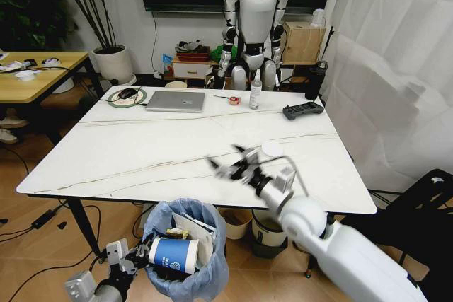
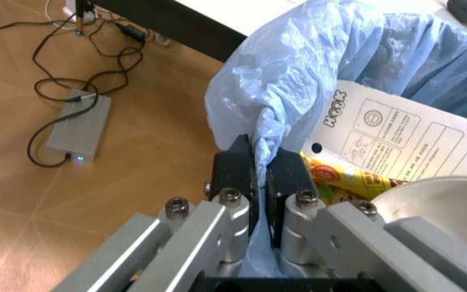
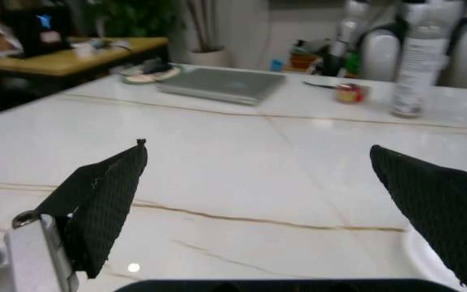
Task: Pick up the trash bin and place the trash from the table into it.
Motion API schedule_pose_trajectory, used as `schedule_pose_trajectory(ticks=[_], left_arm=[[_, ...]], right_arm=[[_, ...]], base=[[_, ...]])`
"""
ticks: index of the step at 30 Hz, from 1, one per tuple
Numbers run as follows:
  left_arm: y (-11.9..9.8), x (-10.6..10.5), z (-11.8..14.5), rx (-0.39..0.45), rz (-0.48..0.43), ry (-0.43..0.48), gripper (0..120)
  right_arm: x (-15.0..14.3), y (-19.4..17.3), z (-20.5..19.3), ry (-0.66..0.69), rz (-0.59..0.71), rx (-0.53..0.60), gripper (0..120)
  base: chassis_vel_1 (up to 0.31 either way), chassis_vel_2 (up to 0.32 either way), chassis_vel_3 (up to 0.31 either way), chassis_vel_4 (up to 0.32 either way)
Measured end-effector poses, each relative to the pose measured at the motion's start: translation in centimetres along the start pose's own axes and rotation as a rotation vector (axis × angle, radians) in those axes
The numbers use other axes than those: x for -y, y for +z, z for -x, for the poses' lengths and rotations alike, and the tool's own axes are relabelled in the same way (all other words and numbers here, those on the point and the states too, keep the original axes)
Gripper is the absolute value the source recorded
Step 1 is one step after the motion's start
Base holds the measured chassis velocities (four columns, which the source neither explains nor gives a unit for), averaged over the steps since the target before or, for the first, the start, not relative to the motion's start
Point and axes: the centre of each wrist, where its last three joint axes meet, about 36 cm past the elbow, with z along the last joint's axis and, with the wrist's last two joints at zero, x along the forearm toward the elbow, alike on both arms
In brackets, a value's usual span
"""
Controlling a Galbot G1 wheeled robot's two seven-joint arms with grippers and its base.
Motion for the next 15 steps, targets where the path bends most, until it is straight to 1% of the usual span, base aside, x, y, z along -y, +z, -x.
schedule_pose_trajectory(ticks=[2, 4, 7, 9, 10, 15], left_arm=[[0.0, 0.0, 0.0, 0.002, -0.001, 0.000, 0], [-0.1, 0.0, -0.1, 0.005, 0.000, 0.000, 0], [-0.2, -0.1, -0.1, 0.006, 0.002, -0.002, 0], [-0.2, -0.1, -0.1, 0.007, 0.002, -0.002, 0], [-0.3, -0.1, 0.0, 0.009, 0.001, -0.002, 0], [-0.2, 0.0, 0.0, 0.010, -0.003, -0.001, 0]], right_arm=[[1.8, 0.4, 0.7, 0.046, -0.025, -0.022, 100], [4.7, 0.9, 2.1, 0.088, -0.079, -0.071, 100], [6.4, 0.5, 3.4, 0.088, -0.109, -0.107, 100], [6.6, 0.3, 3.7, 0.089, -0.113, -0.111, 100], [7.3, 0.1, 4.6, 0.093, -0.123, -0.130, 100], [8.1, 0.2, 6.0, 0.075, -0.129, -0.183, 100]], base=[[0.000, 0.000, 0.000, 0.000], [0.000, 0.000, 0.000, 0.000], [0.000, 0.000, 0.000, 0.000], [0.000, 0.000, 0.000, 0.000], [0.000, 0.000, 0.000, 0.000], [0.000, 0.000, 0.000, 0.000]])
